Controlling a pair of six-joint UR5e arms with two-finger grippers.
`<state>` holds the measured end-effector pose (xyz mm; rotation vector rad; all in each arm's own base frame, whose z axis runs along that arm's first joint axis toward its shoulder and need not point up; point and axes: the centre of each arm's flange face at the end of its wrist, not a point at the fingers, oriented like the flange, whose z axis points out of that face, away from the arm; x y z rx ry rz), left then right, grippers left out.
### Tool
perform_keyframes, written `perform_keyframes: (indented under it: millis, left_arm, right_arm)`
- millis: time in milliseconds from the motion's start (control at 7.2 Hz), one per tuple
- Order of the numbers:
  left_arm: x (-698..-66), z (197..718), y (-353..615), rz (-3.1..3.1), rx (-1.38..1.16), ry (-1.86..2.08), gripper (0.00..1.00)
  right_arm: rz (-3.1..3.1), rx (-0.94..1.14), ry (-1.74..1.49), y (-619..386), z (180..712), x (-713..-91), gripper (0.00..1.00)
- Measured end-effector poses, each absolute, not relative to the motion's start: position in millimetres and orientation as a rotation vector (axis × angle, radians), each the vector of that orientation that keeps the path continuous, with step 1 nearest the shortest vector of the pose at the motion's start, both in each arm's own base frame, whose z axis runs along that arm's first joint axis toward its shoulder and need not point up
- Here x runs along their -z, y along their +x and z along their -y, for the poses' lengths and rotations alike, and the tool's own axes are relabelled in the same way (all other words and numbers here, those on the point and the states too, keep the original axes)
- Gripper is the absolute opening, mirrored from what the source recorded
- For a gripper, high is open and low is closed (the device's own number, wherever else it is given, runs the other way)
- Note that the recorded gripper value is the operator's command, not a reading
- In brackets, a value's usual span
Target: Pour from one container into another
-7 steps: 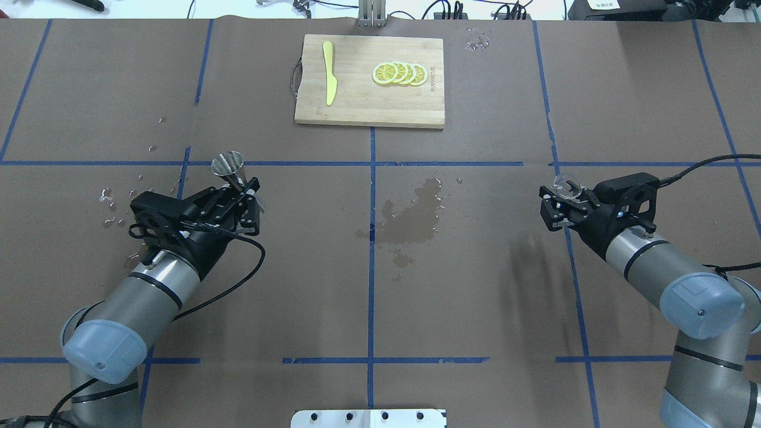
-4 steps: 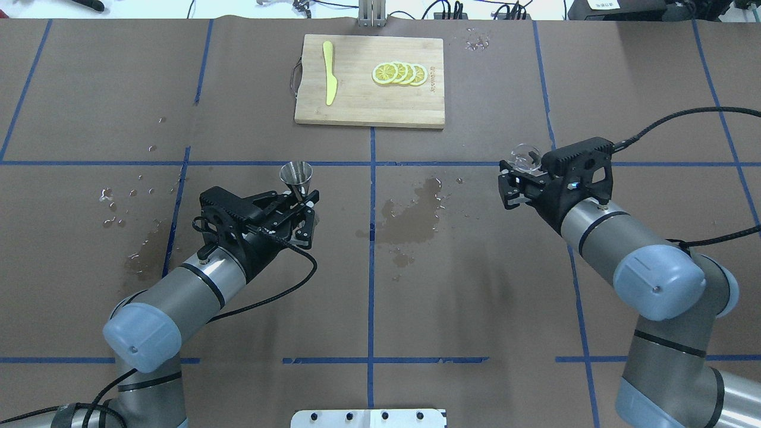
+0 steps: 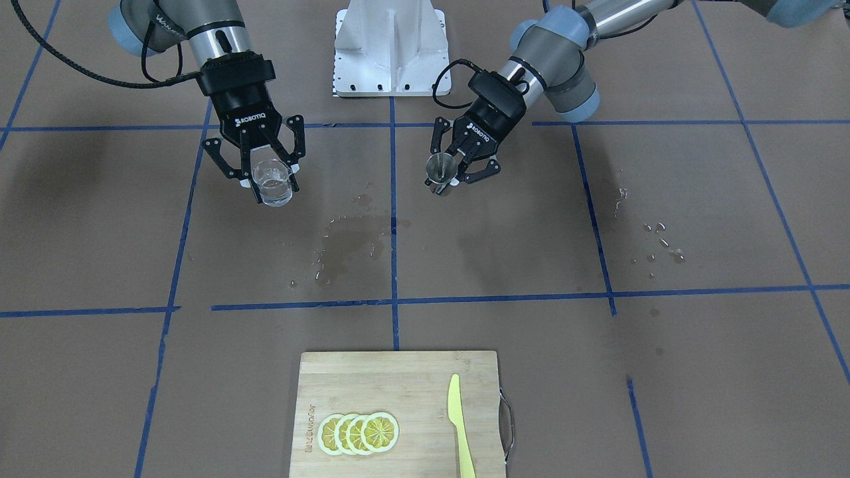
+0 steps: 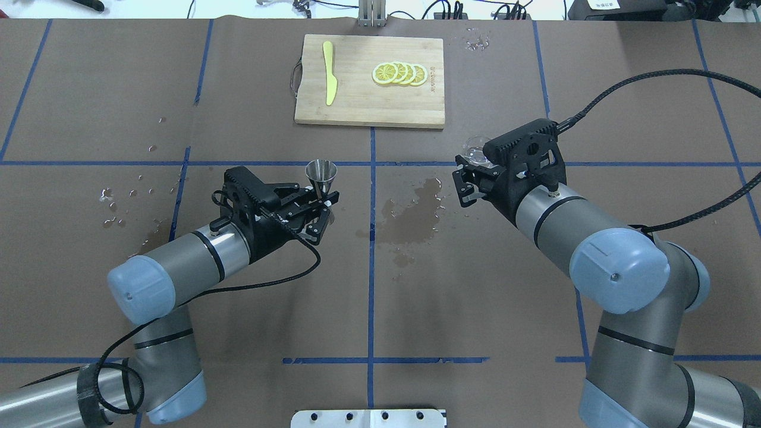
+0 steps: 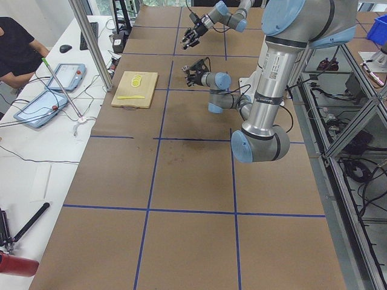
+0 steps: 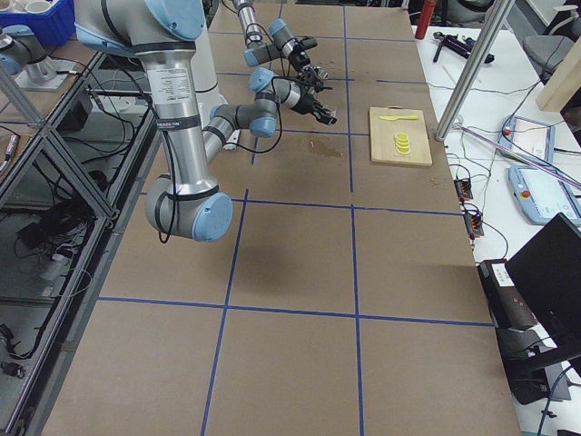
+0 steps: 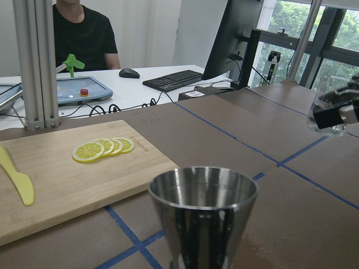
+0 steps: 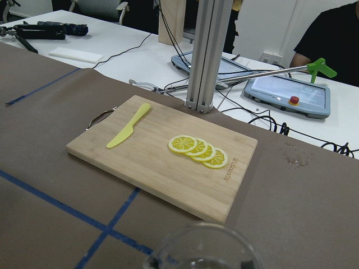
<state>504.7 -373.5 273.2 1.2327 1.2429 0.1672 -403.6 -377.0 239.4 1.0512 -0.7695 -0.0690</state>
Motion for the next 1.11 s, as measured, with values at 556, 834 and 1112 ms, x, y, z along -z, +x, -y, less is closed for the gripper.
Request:
perform_keyframes:
  millis: [556,834,1112]
  left_arm:
    - [-267,382,534,-1.304,-0.202,1.241,0.00]
    - [-255,387,548,-1.310,-0.202,1.244,0.00]
    - [-247,390,556,-1.314,-0.201,1.245,0.00]
  right_arm:
    - [0.632,0.222,1.035,-427,378,-193,0.00]
    - [0.594,0.311,1.042,-438,370,-190,0.00]
    - [0.571,0.374,1.069,-441,368,-183,0.00]
